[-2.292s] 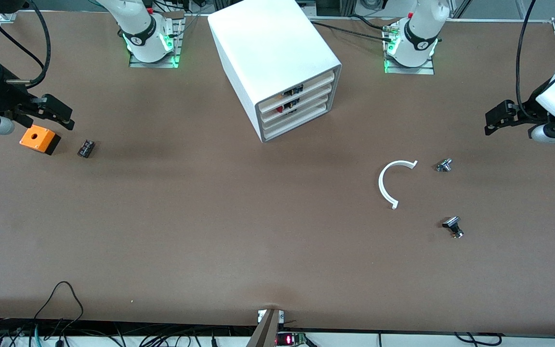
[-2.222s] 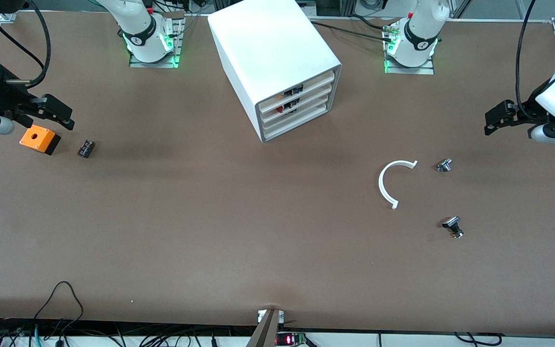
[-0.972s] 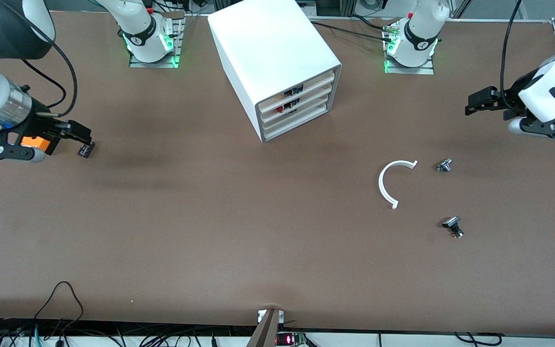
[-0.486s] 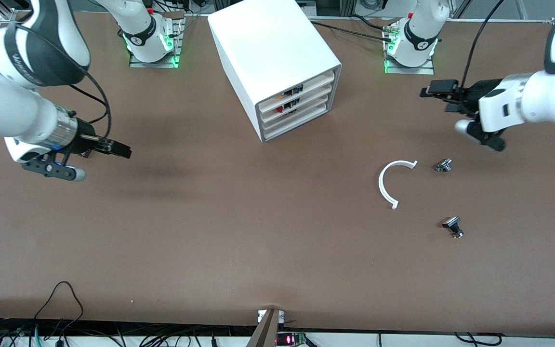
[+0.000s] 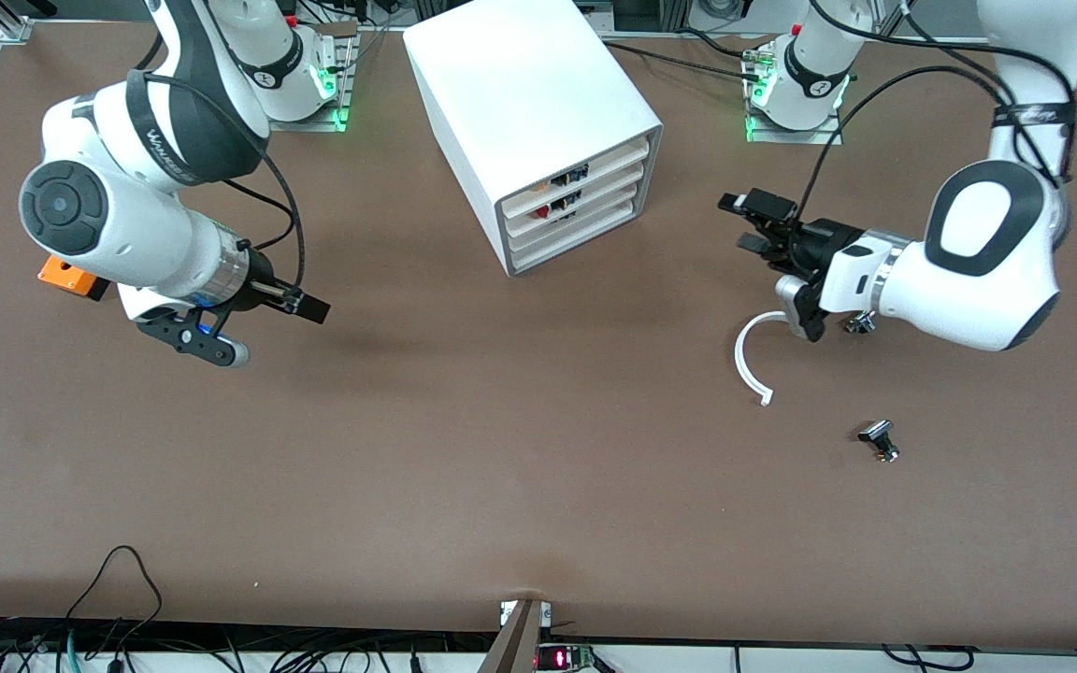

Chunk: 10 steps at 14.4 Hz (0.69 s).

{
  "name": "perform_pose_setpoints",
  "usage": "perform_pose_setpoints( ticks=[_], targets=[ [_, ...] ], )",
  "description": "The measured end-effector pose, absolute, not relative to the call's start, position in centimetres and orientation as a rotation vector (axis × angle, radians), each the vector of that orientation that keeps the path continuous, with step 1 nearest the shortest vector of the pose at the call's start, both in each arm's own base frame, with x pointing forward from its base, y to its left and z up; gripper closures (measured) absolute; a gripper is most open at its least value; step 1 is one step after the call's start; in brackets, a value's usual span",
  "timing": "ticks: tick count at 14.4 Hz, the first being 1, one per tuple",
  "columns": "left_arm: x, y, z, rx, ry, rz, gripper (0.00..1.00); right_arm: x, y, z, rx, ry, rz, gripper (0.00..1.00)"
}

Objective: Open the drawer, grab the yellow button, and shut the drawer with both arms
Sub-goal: 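Grasp the white drawer front with the left gripper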

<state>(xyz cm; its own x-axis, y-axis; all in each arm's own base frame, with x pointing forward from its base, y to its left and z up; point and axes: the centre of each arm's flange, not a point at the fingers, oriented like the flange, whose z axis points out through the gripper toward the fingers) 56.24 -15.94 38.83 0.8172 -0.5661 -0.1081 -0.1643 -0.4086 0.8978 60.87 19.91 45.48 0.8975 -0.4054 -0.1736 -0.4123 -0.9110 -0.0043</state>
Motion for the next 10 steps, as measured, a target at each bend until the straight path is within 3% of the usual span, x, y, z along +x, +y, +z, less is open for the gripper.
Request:
perform_pose_setpoints(
  ticks=[5, 10],
  targets=[
    [52.5, -20.3, 33.1, 1.836, -0.552, -0.448, 0.00, 60.2, 23.2, 44.3, -3.016, 0.745, 0.285, 0.00],
    [51.2, -20.6, 29.7, 1.798, -0.546, -0.450, 0.08, 59.5, 27.3, 44.0, -2.996, 0.837, 0.264, 0.00]
  ],
)
